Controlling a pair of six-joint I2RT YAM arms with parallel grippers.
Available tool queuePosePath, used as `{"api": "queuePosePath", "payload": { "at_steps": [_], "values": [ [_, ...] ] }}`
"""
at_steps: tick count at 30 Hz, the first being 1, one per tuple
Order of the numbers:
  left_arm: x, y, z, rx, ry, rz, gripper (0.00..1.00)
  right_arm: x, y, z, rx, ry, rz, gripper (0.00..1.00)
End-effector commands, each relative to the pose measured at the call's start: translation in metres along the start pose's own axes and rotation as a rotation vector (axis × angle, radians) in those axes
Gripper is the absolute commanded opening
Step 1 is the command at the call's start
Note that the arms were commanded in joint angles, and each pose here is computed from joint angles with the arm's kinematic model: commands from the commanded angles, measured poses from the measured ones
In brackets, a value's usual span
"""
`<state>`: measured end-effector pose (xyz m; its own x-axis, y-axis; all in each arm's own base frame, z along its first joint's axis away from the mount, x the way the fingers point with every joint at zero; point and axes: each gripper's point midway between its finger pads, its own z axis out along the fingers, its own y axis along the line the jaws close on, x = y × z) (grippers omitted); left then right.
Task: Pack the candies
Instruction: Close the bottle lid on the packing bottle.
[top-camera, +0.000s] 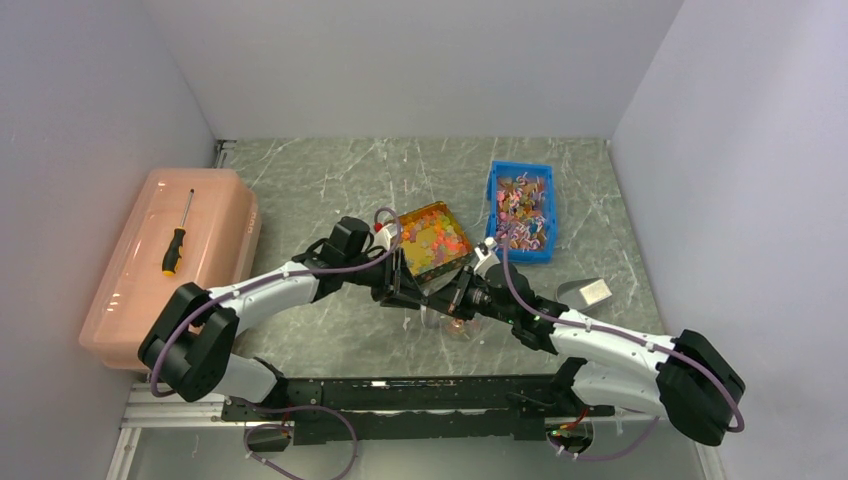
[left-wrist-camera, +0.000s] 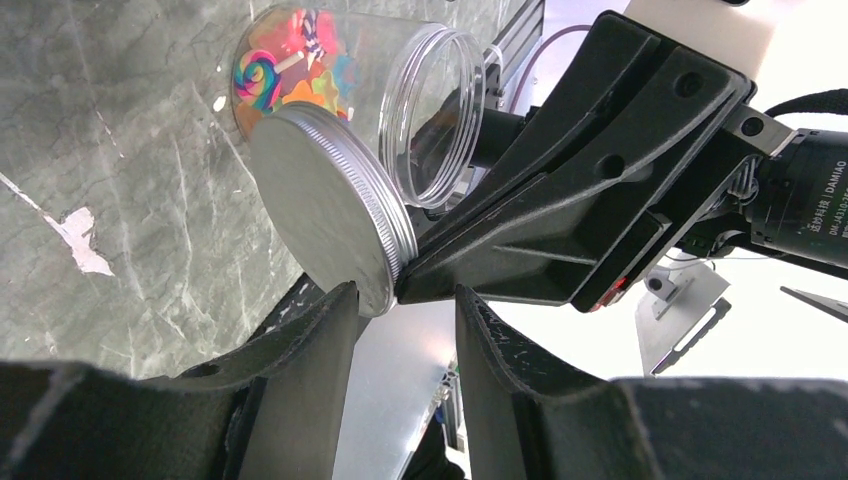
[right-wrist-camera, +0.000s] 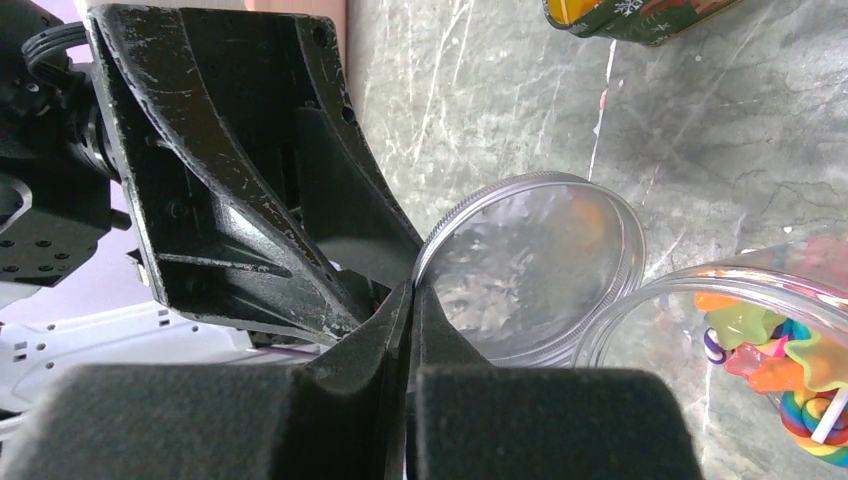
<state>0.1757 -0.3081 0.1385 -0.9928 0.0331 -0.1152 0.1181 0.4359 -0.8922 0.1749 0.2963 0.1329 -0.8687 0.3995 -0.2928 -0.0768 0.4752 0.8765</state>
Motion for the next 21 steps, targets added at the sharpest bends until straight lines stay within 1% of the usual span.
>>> {"api": "queuePosePath", "payload": {
  "at_steps": [1, 7, 12, 16, 21],
  "values": [
    [-0.008, -0.016, -0.006, 0.001, -0.025, 0.068, 0.46, -0.009, 0.017, -0.003, -0.067, -0.047, 0.003, 0.01],
    [-0.012, -0.017, -0.016, -0.036, -0.05, 0.095, 0.48, -0.009, 0.026, -0.014, -0.11, -0.058, 0.013, 0.0],
    [-0.017, -0.024, -0.031, -0.025, -0.094, 0.112, 0.5, -0.013, 0.032, -0.029, -0.139, -0.089, 0.014, 0.0],
    [-0.014, -0.028, -0.038, -0.008, -0.108, 0.123, 0.55, -0.017, 0.044, -0.045, -0.222, -0.129, 0.042, 0.0],
    [-0.007, -0.03, -0.038, 0.028, -0.096, 0.121, 0.57, -0.022, 0.054, -0.061, -0.305, -0.172, 0.079, 0.0]
  ]
}}
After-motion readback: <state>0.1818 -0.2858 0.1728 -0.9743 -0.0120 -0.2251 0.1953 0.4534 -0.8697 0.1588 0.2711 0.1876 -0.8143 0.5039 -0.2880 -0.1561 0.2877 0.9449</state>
